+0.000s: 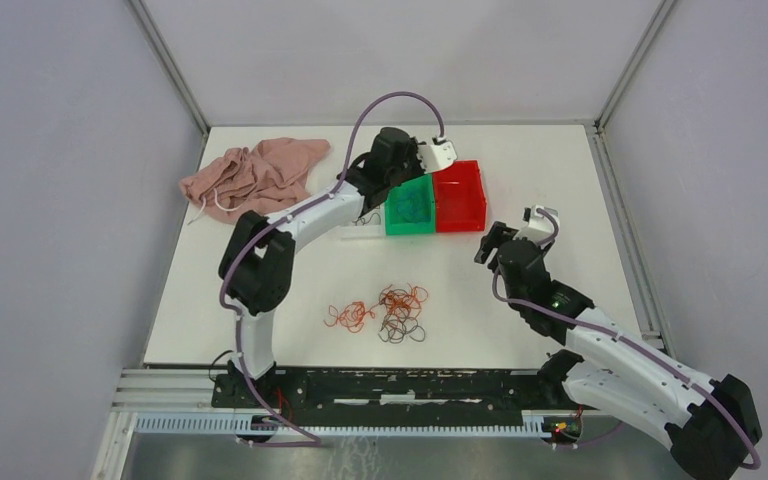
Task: Untangle the cables
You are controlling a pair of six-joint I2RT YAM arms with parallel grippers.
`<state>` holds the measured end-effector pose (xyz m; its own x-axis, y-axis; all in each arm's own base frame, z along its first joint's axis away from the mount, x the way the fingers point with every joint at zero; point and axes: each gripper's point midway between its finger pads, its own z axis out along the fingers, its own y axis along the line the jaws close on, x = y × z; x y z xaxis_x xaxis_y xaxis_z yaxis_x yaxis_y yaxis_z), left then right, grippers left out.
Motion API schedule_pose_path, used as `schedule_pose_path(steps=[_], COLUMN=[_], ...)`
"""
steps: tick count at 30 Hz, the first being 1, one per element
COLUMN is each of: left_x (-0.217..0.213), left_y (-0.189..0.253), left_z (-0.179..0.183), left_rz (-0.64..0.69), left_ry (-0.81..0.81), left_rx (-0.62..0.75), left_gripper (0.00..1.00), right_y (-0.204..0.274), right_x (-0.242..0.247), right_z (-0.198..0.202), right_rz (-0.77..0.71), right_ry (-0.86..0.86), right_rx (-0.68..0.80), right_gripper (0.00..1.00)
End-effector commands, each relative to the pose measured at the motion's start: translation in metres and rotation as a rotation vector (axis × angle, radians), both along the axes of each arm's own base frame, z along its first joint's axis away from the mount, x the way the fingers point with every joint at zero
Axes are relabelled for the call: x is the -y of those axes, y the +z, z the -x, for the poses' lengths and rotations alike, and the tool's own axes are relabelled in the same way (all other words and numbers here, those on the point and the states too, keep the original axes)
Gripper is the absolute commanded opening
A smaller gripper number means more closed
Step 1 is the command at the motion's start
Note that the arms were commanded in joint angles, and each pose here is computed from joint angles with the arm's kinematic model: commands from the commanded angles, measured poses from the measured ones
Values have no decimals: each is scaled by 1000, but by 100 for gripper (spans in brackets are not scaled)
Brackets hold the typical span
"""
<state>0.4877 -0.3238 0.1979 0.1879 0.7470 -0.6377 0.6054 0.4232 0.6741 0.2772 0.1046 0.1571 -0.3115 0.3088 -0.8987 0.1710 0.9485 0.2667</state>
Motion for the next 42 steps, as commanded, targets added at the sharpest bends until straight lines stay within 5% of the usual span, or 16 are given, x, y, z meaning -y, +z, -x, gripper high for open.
schedule_pose_path(steps=[1, 14, 20, 28, 34, 42], left_x=[12, 24, 24, 4, -12, -21], left_y=[-13, -84, -75, -31, -4, 14], left_z=[-6, -5, -9, -9, -8, 63], left_rz=[-6, 7, -38, -160, -222, -104], left_ry=[-26, -35, -68, -147, -158, -228], left_rx=[-84, -275, -331, -292, -244, -465], left_gripper=[3, 5, 52, 91, 96, 100], right_y=[16, 24, 30, 37, 41, 32], right_x=[8, 11, 11, 9, 8, -29], right_z=[-3, -2, -1, 1, 4, 2], right_rz=[-10, 4, 8, -15, -42, -75], right_ry=[-39, -39, -29, -18, -12, 177], right_rx=[40, 32, 29, 28, 33, 17], right_gripper=[77, 76, 77, 76, 76, 77])
